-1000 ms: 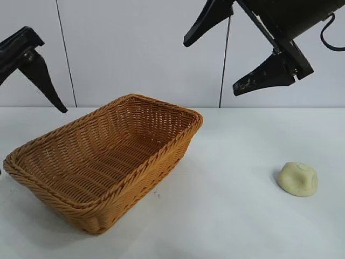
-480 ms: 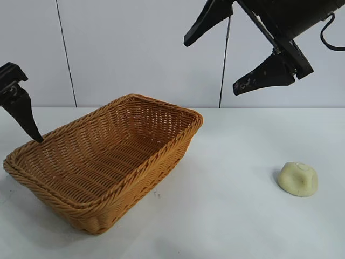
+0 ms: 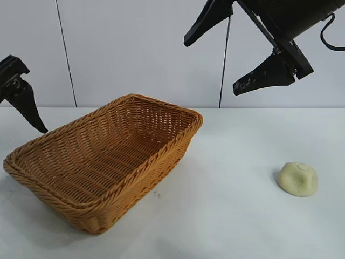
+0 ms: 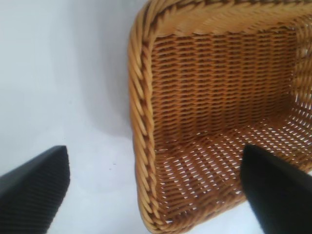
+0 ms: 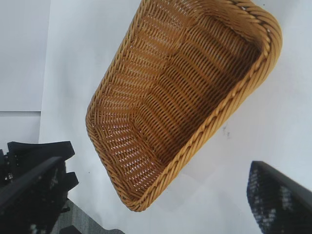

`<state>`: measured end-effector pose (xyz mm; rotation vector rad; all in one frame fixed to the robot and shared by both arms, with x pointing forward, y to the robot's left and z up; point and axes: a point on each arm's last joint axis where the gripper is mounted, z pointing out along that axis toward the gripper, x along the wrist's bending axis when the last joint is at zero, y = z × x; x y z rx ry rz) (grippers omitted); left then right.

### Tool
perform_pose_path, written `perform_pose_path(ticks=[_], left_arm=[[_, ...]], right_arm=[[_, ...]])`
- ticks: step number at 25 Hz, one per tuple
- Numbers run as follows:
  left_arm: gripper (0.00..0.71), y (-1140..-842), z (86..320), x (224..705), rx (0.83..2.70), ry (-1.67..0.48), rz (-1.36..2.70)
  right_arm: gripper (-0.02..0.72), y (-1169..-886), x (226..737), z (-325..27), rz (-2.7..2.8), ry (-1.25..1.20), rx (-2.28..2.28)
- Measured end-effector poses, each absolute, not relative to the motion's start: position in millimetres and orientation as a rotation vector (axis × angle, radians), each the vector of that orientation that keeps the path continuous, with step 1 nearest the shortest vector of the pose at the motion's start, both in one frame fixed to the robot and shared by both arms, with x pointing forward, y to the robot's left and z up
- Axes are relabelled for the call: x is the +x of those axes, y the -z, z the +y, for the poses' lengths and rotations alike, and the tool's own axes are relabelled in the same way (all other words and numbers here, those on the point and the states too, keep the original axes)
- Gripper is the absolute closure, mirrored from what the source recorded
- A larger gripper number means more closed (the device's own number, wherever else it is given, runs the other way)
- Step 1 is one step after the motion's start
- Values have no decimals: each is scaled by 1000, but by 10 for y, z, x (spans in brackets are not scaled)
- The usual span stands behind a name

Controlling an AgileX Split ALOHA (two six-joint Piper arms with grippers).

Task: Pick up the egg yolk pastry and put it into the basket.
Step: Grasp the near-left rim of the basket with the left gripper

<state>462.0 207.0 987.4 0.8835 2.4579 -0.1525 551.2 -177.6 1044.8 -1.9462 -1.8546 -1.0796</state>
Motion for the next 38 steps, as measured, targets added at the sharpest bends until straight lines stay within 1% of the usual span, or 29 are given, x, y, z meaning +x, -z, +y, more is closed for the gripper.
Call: perform_pose_path(ticks=[7, 8, 10, 11, 12, 14, 20, 24, 31, 38], left_arm=[[14, -9869, 1989, 4629, 911, 153, 2416], [14, -9837, 1979, 4640, 916, 153, 2425], [14, -9678, 1961, 4686, 941, 150, 2484], [14, -9678, 1961, 4686, 941, 150, 2484], [14, -9568, 1950, 4713, 961, 146, 2521], [14, -9458, 1938, 4749, 971, 141, 2549], [14, -9219, 1901, 4855, 926, 141, 2579], [14, -9123, 1892, 4875, 940, 139, 2595], [18, -9097, 1889, 4890, 945, 133, 2587], [153, -9091, 1887, 4899, 943, 130, 2582]], right_arm=[[10, -10449, 5513, -1776, -1855, 1080, -1947], [10, -10449, 5513, -1776, -1855, 1080, -1947], [10, -10449, 5513, -1776, -1855, 1080, -1947], [10, -10449, 5513, -1776, -1855, 1080, -1947], [10, -10449, 5513, -1776, -1855, 1080, -1947], [10, -10448, 5513, -1777, -1856, 1080, -1947], [10, -10448, 5515, -1777, -1856, 1082, -1949], [10, -10449, 5517, -1778, -1856, 1084, -1950], [10, -10450, 5525, -1781, -1856, 1093, -1958], [10, -10450, 5529, -1783, -1856, 1097, -1961]])
